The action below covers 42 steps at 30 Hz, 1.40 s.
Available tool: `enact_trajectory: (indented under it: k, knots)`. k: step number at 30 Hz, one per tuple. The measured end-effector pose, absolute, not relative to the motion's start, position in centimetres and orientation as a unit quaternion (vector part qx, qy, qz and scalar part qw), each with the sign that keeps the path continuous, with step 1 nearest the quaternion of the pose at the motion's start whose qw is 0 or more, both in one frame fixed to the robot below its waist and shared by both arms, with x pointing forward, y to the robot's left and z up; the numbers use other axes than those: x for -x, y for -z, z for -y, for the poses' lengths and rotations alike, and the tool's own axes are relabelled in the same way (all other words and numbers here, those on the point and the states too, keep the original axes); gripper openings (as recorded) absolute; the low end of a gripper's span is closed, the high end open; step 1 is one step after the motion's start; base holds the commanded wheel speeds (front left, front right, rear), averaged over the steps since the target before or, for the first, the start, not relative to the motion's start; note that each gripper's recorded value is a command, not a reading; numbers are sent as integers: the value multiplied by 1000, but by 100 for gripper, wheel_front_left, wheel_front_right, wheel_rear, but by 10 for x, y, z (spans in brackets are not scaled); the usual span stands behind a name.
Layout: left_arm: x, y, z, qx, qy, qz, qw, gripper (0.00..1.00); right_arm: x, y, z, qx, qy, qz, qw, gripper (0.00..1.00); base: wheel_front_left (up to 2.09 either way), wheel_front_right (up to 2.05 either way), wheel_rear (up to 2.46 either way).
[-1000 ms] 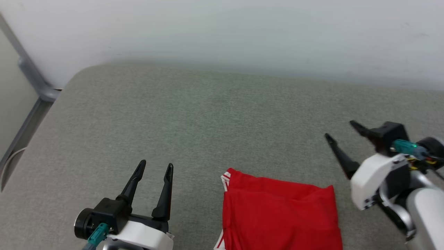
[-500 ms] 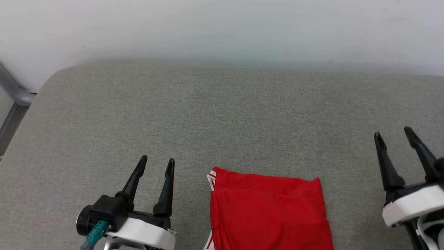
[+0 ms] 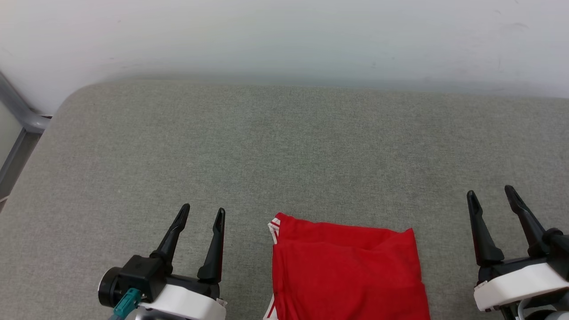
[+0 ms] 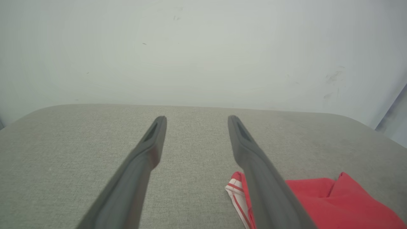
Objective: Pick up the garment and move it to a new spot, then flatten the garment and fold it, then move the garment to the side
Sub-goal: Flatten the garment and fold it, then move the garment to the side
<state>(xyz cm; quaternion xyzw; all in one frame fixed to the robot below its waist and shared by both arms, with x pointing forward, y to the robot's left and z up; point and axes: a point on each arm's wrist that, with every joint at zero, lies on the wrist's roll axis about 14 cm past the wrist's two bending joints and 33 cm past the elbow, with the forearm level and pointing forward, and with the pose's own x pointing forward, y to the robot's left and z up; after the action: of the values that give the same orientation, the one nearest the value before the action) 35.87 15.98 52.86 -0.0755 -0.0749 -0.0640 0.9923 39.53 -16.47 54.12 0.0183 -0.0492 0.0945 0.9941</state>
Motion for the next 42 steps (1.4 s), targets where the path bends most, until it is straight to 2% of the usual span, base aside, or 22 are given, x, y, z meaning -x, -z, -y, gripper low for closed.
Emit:
enact_trajectory:
  k: [8, 13, 19, 25, 29, 39, 40, 41, 42]
  knots:
    - [-358, -528, -163, 76, 57, 74, 993, 100, -398, -531, 154, -21, -113, 13, 993, 100, 0, 0, 0]
    - [-359, -524, -167, 76, 50, 68, 994, 100, -391, -491, 139, -30, -140, -98, 985, 100, 0, 0, 0]
    - [-362, -516, -169, 77, 45, 57, 994, 100, -372, -448, 121, -55, -167, -244, 954, 100, 0, 0, 0]
    - [-367, -509, -170, 76, 42, 45, 995, 100, -349, -409, 119, -54, -166, -379, 909, 100, 0, 0, 0]
    - [-370, -504, -172, 75, 39, 37, 996, 100, -344, -394, 120, -34, -161, -423, 891, 100, 0, 0, 0]
    - [-380, -495, -170, 73, 41, 24, 996, 100, -343, -361, 99, -32, -187, -480, 857, 100, 0, 0, 0]
    - [-381, -494, -169, 73, 43, 22, 996, 100, -344, -359, 99, -30, -187, -483, 855, 60, 0, 0, 0]
    - [-382, -494, -169, 72, 44, 22, 996, 100, -345, -356, 99, -26, -188, -485, 854, 0, 0, 0, 0]
    - [-383, -493, -168, 72, 45, 22, 996, 100, -346, -354, 100, -22, -190, -487, 852, 0, 0, 0, 0]
